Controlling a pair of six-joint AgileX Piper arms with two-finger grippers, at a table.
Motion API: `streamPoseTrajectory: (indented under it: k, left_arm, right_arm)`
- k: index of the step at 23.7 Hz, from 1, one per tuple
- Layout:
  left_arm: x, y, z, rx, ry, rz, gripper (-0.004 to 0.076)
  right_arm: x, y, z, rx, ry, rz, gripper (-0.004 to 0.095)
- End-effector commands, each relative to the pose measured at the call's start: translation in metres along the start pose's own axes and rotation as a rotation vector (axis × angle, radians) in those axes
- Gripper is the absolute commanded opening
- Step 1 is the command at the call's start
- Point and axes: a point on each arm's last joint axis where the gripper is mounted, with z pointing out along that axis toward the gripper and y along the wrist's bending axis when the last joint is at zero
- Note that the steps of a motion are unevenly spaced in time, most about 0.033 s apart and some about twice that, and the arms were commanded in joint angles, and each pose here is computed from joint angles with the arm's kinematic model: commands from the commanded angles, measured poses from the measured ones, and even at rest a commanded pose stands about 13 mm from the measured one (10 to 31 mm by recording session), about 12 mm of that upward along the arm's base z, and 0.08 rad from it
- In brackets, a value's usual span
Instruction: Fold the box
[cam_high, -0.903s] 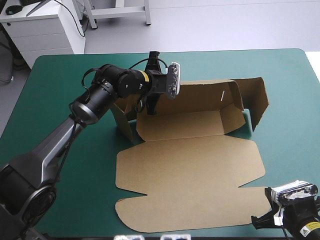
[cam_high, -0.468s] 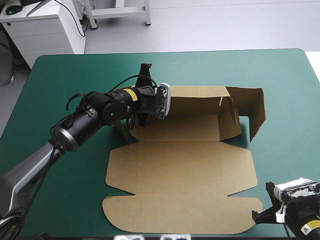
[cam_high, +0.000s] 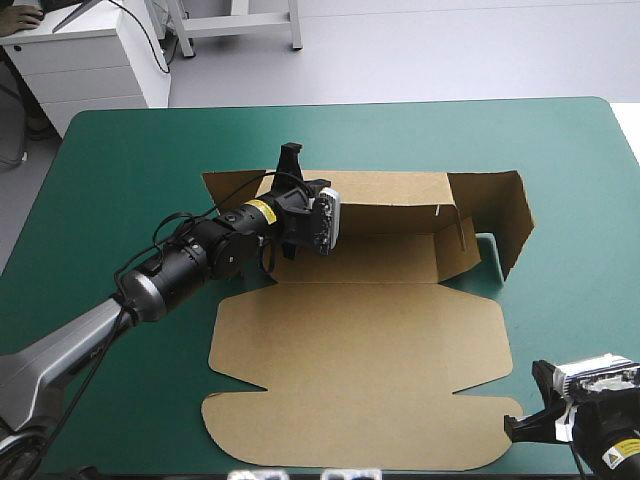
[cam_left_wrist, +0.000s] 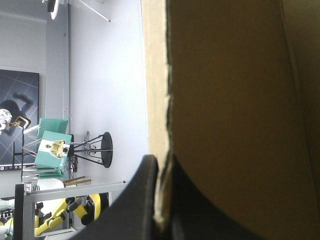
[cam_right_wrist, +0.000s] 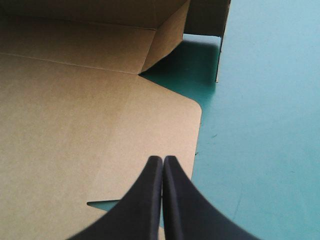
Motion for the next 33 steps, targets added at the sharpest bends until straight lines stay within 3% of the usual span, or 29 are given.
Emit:
streamPoseTrajectory:
  k: [1,5,9,15,23,33]
  left_arm:
    - [-0.007,0.026,-0.018,-0.150,-0.034,-0.052,-0.0008]
    - [-0.006,0.027,-0.018,-0.166,-0.034,-0.058,-0.0008]
    - [-0.006,0.028,-0.018,-0.166,-0.033,-0.070,-0.0008]
    - [-0.006,0.027,-0.018,-0.164,-0.038,-0.136,-0.0008]
    - [-0.006,0.027,-0.018,-0.164,-0.038,-0.136,-0.0008]
    - [-0.005,0.026,-0.018,-0.167,-0.038,-0.137,-0.0008]
  right_arm:
    - [-0.020,0.000,-0.006,-0.003,-0.147,0.029,-0.0014]
    - [-0.038,0.001,-0.012,-0.018,-0.248,0.063,-0.0014]
    - [-0.066,-0.003,-0.010,-0.010,-0.238,0.052,-0.0014]
    - [-0.151,-0.017,0.015,-0.011,-0.189,0.026,-0.0014]
    - [-0.257,-0.045,0.115,-0.073,-0.030,0.024,-0.0014]
    - [-0.286,-0.057,0.204,-0.184,0.169,0.092,-0.0013]
